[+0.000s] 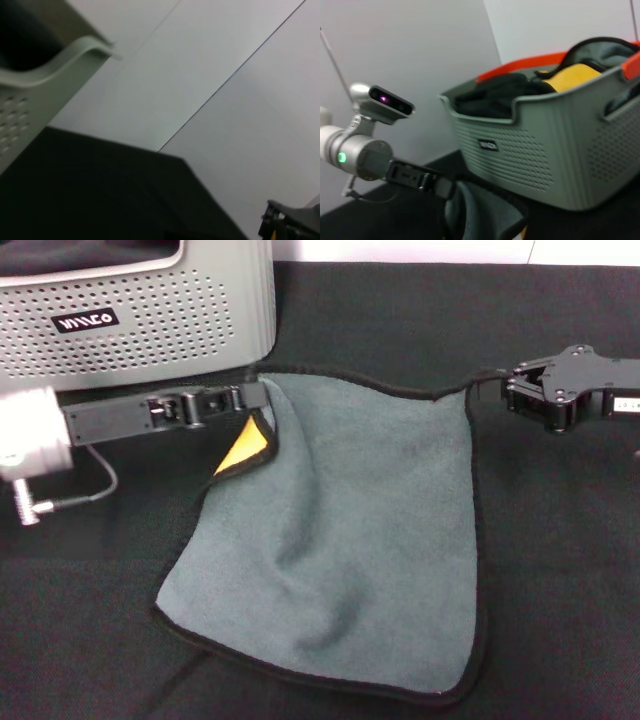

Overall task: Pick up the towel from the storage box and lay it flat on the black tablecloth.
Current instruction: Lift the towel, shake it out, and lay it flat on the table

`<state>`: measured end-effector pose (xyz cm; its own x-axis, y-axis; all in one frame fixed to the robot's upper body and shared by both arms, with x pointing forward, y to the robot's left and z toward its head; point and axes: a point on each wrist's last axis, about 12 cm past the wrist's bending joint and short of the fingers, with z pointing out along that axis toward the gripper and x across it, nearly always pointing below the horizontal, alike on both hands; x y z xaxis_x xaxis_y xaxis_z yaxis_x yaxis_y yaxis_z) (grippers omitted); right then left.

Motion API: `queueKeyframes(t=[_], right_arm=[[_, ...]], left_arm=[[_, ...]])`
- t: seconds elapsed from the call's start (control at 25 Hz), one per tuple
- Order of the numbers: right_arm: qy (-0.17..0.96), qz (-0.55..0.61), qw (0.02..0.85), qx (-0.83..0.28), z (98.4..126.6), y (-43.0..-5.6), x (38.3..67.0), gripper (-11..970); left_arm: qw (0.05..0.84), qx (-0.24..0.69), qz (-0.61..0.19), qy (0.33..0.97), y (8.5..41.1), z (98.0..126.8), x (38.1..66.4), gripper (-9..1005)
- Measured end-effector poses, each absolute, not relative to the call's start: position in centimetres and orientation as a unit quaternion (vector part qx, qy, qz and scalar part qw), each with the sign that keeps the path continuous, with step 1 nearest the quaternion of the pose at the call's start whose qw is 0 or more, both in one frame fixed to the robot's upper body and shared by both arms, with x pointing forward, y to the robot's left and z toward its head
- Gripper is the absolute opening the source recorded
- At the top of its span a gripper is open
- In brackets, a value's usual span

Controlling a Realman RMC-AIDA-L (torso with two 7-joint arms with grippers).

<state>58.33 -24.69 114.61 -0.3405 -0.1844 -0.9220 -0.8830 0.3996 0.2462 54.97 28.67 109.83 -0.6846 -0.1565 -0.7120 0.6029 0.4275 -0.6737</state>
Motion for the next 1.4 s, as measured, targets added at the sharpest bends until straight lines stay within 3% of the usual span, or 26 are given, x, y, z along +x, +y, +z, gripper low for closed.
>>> queueKeyframes(t=[0.68, 1.4], right_arm=[[0.775, 0.315, 0.407, -0.367, 111.9, -23.6, 61.0, 9], [0.786, 0.277, 0.427, -0.350, 112.2, -23.8, 62.4, 11]], left_arm=[[0.379, 0.146, -0.434, 0.804, 26.6, 107.9, 57.2, 23], [0.380, 0.177, -0.374, 0.827, 26.0, 108.3, 59.3, 24]])
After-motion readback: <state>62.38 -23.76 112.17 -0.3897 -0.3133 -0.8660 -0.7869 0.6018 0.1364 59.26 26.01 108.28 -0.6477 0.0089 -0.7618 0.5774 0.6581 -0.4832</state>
